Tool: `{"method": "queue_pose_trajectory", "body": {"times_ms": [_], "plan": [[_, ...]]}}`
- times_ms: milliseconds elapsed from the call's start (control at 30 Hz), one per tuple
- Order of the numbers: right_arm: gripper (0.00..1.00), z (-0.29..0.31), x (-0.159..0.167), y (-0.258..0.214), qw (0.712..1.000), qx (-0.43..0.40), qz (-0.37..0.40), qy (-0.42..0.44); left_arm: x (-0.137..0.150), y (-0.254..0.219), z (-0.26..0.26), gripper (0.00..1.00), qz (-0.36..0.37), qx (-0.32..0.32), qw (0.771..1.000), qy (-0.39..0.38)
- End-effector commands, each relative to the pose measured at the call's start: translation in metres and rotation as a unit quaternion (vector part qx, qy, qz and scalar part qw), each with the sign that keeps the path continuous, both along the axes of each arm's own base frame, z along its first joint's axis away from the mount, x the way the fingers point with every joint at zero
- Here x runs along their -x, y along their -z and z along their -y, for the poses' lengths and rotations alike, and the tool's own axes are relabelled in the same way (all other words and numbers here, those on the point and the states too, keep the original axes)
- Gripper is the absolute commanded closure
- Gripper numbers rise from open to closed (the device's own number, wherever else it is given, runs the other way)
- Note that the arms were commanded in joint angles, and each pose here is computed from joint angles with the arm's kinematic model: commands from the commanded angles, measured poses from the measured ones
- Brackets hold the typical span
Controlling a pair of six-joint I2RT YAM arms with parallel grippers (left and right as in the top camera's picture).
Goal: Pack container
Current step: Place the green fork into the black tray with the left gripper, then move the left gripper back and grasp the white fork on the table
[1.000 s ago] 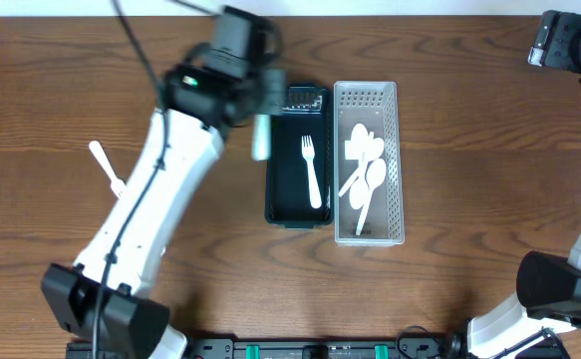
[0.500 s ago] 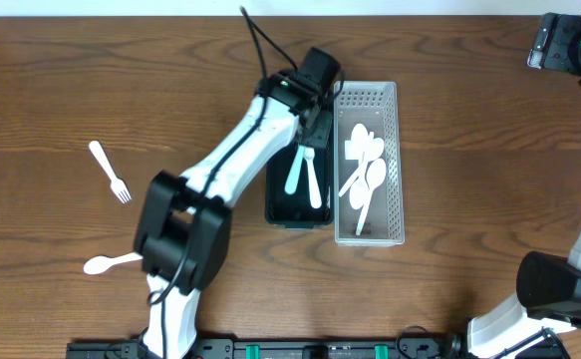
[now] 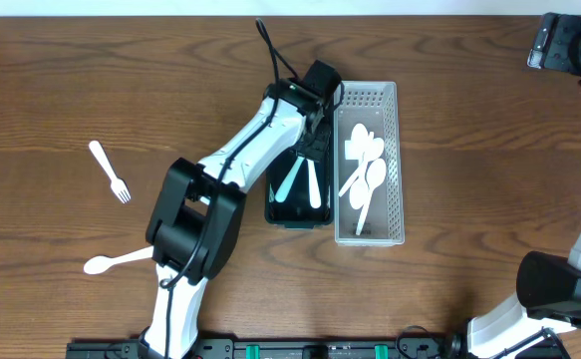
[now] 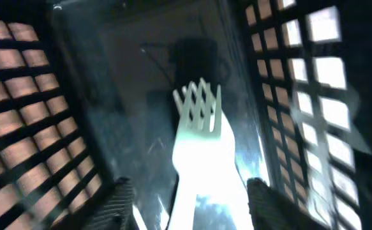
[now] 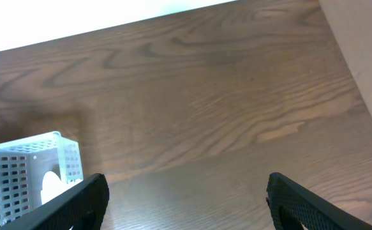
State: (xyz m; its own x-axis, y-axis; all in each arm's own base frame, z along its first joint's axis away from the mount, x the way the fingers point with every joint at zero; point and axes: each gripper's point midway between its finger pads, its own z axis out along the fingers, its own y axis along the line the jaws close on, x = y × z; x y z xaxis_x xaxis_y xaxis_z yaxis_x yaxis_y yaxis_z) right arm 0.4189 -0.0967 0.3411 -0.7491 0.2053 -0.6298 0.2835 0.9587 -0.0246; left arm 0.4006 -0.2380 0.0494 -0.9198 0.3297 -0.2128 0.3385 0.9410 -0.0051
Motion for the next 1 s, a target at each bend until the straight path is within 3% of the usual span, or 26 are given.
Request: {"method": "queue_pose_trajectory", "body": {"times_ms": [0,100,200,367,467,600,800,967], "plan": [[0.18,0.004,0.001,-0.001,1.0,0.004,-0.001,0.0,-0.024,-0.105,-0.011,0.31,0.12,0.014,0.993,0.006],[0.17,0.004,0.001,-0.001,1.0,0.005,-0.001,0.001,-0.028,-0.173,-0.045,0.25,0.193,0.006,0.981,-0.028],[0.17,0.007,0.002,-0.001,1.0,0.004,-0.002,0.003,-0.022,-0.23,-0.105,0.14,0.247,0.001,0.964,-0.097],[0.17,0.008,0.005,0.001,1.0,0.003,-0.008,0.005,0.01,-0.261,-0.235,0.14,0.239,-0.013,0.928,-0.285],[0.17,0.008,0.005,0.002,1.0,0.003,-0.01,0.006,0.042,-0.248,-0.314,0.13,0.191,-0.032,0.885,-0.424],[0.17,0.008,0.005,0.002,1.0,0.002,-0.01,0.005,0.072,-0.212,-0.374,0.11,0.117,-0.014,0.838,-0.533],[0.18,0.008,0.006,0.002,1.0,0.002,-0.01,0.005,0.088,-0.135,-0.409,0.1,0.031,0.019,0.806,-0.59],[0.18,0.007,0.007,0.003,1.0,0.002,-0.013,0.005,0.088,-0.067,-0.411,0.09,-0.01,0.011,0.806,-0.591]]}}
